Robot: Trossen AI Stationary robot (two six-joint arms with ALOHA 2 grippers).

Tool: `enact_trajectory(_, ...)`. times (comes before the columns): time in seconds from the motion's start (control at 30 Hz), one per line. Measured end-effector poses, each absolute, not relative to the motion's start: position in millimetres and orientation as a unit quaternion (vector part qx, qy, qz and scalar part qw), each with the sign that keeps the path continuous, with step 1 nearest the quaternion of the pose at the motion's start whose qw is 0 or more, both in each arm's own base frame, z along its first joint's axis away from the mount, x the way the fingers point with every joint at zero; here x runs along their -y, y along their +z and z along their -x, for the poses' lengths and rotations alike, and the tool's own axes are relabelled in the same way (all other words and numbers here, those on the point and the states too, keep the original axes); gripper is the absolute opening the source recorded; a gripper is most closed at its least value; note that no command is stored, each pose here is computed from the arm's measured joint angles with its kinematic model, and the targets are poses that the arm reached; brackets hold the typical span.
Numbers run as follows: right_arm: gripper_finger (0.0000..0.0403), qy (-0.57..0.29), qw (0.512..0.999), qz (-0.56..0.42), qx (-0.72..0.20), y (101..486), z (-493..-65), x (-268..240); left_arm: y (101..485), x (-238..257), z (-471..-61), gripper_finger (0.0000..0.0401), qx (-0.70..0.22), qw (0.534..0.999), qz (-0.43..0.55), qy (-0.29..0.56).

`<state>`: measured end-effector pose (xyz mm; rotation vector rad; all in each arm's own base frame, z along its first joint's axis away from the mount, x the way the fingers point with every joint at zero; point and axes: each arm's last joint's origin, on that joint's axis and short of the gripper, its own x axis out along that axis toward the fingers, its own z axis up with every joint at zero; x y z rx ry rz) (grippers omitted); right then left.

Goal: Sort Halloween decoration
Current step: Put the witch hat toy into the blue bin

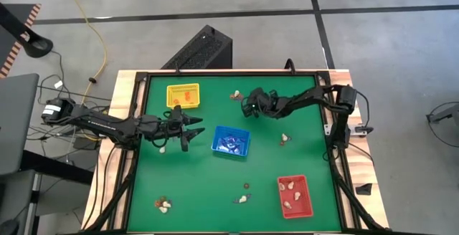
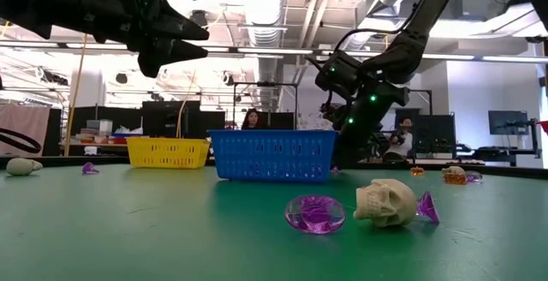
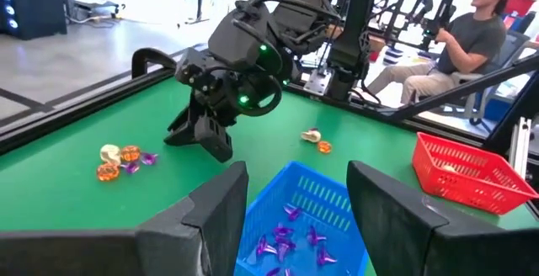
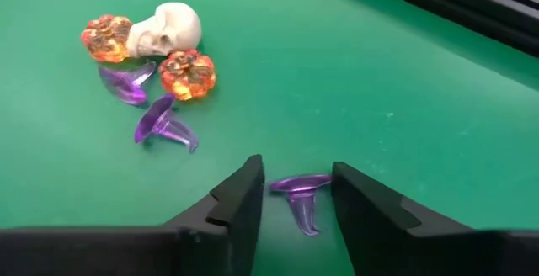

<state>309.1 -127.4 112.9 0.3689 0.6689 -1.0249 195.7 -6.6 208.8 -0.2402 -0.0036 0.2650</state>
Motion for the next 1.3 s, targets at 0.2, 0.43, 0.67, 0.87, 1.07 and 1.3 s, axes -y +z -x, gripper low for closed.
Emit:
enact_trajectory(0.2, 0.0118, -0.474, 0.807, -0.169, -0.31, 113, -310, 129, 209, 7, -196, 0.0194, 0.002, 0.984, 0.12, 0.131)
enact_trajectory(0.43, 0.0102, -0.447, 0.82, -0.17, -0.315, 124, -309, 124, 209, 7, -196, 0.0194, 0.002, 0.984, 0.12, 0.132)
enact_trajectory(0.67, 0.0115, -0.363, 0.871, -0.189, -0.272, 169, -312, 95, 209, 6, -196, 0.0194, -0.001, 0.984, 0.115, 0.132)
enact_trajectory(0.87, 0.0113, -0.254, 0.918, -0.186, -0.242, 196, -319, 42, 208, 6, -196, 0.0194, -0.004, 0.985, 0.109, 0.133)
enact_trajectory(1.07, 0.0113, -0.157, 0.948, -0.173, -0.215, 200, -328, -20, 208, 6, -196, 0.0194, -0.004, 0.985, 0.109, 0.133)
enact_trajectory(1.3, 0.0124, -0.136, 0.951, -0.173, -0.218, 192, -331, -43, 208, 6, -196, 0.0194, -0.002, 0.984, 0.117, 0.132)
